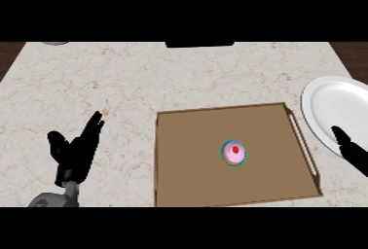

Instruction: Pick the cupcake from the tray and place it in the plate

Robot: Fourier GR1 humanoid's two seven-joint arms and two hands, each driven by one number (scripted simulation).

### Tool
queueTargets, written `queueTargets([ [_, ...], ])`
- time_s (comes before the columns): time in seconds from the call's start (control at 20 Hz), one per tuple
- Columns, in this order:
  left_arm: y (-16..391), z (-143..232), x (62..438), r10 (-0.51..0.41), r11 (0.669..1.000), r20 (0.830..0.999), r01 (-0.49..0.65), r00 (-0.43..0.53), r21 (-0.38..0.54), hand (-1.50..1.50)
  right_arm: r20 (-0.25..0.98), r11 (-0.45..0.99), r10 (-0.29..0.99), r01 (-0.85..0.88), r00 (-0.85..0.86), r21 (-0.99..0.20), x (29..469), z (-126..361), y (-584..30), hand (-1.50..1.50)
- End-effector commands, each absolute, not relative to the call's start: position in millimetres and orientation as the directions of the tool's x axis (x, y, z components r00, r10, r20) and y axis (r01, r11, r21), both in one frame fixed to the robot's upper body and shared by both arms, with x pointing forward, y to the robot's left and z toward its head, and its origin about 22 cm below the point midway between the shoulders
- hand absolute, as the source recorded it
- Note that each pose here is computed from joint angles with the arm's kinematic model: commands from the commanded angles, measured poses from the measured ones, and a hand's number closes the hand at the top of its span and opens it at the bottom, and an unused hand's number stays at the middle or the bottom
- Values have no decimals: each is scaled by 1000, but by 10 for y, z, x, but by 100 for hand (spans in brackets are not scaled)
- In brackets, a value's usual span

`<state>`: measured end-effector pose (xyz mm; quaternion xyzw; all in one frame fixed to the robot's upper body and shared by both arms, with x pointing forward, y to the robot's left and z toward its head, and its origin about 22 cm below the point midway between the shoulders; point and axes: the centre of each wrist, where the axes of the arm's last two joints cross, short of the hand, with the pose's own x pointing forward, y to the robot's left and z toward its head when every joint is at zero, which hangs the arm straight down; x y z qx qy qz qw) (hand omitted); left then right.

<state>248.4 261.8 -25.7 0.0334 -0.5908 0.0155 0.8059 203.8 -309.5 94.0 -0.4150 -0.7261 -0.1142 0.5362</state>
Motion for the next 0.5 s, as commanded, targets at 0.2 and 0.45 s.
queueTargets([
  [0.2,2408,-482,2235,4,1000,929,-22,369,4,0,804,625,574,552,153,-552,1395,1061,-2938,-150],
  [0.45,2493,-393,2277,-20,1000,931,2,365,21,0,695,617,646,319,314,-719,1300,1337,-2808,-150],
])
